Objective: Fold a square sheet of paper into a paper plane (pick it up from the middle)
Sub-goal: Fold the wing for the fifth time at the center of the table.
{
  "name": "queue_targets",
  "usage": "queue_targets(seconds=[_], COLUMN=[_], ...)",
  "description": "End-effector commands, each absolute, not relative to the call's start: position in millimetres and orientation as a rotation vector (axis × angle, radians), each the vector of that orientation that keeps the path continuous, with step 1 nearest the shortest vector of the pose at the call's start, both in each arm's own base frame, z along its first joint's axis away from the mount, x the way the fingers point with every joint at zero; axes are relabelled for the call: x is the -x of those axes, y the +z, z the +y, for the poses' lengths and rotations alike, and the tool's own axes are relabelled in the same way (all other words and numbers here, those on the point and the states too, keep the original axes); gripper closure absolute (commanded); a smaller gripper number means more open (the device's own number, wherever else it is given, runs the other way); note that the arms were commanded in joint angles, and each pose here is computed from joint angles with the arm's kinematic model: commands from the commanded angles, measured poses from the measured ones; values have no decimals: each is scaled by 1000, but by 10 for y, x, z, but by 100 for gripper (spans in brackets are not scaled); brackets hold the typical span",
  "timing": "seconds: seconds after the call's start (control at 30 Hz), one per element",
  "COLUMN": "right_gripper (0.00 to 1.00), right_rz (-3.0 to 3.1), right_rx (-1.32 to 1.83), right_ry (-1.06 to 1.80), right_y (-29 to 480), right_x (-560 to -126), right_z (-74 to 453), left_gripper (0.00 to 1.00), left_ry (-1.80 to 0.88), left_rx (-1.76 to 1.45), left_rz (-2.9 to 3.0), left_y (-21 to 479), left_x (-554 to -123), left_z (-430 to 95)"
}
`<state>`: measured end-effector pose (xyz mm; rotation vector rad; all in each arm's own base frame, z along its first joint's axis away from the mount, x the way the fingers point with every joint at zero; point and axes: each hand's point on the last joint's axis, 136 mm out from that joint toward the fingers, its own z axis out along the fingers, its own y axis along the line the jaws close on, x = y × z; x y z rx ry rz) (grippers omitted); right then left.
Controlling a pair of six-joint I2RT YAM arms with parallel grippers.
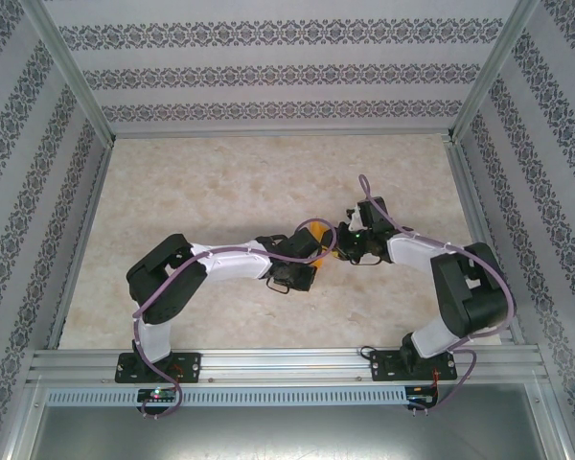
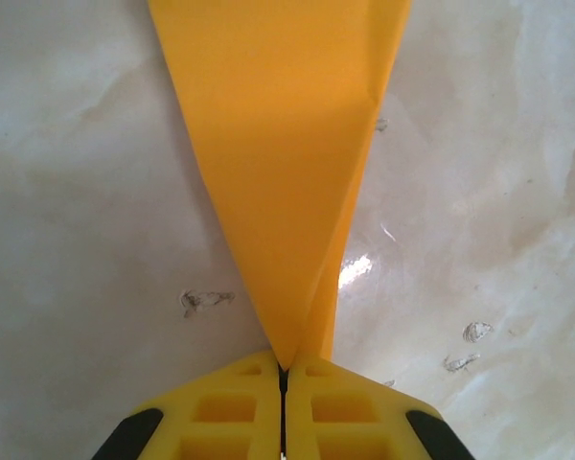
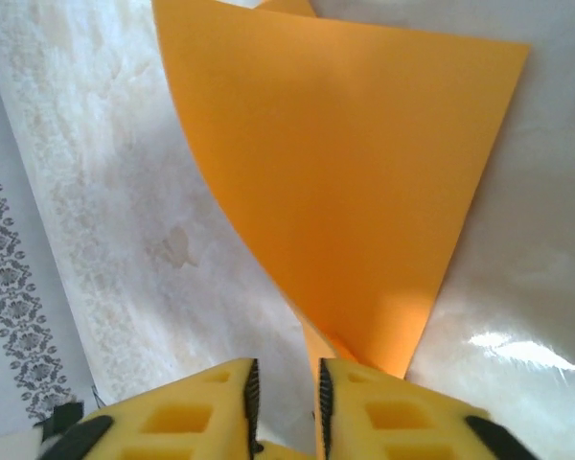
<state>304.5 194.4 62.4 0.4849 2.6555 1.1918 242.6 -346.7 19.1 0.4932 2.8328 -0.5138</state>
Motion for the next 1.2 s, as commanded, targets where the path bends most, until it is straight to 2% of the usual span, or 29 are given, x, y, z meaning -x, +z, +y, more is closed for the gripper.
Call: queue_targets(seconds=[0.0,0.2,0.27,0.43,0.53,0.7,0.87,1.17], right_gripper=[69,65,65,67,71,88,97,100], right_rz=[2698,2703,2705,2690,2702,2689,2703,2716], right_rx=[-492,-479,-457,-435,-449,-462,-462,-473], right_ry=[1134,1212,1231,1290,1303,1330,1285,1264], right_y=[561,516,514,509,446,419,396,378], right_x=[-2885,-2819,-2830,-2886,-2887,-2889,-2878,-2920], right_z=[1827,1933,1992,2106,2125,2147,2082,2053], left_gripper=[92,94,97,97,98,98,97,93], left_ry=[-292,-250,-237,-216,-210,-183,-58,45], left_rx=[-558,-604,-621,-660,-682,-748,-799,-828], left_rz=[2879,2861,2855,2839,2827,2798,2770,2735], left_y=[-38,-40,-41,-34,-19,30,69,130], left_x=[-2380,-2389,-2391,-2386,-2389,-2409,-2460,-2517], left_z=[-3198,-3174,-3165,-3152,-3149,-3140,-2996,-2877])
